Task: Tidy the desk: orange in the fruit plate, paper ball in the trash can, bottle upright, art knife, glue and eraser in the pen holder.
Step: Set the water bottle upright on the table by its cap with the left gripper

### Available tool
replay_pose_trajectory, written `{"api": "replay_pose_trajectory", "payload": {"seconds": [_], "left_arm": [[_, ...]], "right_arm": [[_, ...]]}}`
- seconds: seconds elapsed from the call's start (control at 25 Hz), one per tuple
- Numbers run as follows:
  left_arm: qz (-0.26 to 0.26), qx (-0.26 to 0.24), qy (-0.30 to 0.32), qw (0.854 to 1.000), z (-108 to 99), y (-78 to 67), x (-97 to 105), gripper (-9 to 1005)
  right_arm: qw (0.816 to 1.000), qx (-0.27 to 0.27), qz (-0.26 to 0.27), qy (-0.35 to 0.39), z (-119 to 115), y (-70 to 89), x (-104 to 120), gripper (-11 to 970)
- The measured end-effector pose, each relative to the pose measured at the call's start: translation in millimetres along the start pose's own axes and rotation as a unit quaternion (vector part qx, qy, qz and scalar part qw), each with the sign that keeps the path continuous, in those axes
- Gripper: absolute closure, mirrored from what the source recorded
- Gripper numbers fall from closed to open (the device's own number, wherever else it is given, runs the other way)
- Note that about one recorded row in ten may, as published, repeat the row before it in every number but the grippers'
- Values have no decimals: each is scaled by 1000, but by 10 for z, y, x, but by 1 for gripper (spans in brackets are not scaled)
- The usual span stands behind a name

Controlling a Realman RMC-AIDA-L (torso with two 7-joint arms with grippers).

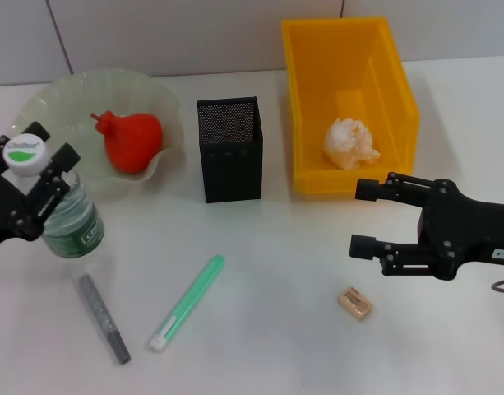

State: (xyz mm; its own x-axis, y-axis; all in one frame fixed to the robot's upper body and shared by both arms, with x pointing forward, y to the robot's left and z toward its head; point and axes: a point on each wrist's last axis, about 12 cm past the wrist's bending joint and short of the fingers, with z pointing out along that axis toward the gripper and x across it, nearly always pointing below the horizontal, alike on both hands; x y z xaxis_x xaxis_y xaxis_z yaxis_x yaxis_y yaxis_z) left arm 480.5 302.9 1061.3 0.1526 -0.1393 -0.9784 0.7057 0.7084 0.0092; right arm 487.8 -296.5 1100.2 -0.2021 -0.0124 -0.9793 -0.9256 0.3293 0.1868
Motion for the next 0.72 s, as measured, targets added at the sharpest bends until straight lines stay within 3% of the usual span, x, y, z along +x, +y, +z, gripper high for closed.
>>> {"api": "replay_pose_trajectory", "payload": {"seconds": [0.28, 0.72], "left_arm": [[19, 3, 13, 1000, 166, -13, 70, 545], [25, -6, 31, 999, 248, 29, 113, 542]], "right_arm": [[1000, 0, 6, 1, 29, -10, 18, 118], [1000, 1, 8, 0, 25, -8, 30, 117]]}}
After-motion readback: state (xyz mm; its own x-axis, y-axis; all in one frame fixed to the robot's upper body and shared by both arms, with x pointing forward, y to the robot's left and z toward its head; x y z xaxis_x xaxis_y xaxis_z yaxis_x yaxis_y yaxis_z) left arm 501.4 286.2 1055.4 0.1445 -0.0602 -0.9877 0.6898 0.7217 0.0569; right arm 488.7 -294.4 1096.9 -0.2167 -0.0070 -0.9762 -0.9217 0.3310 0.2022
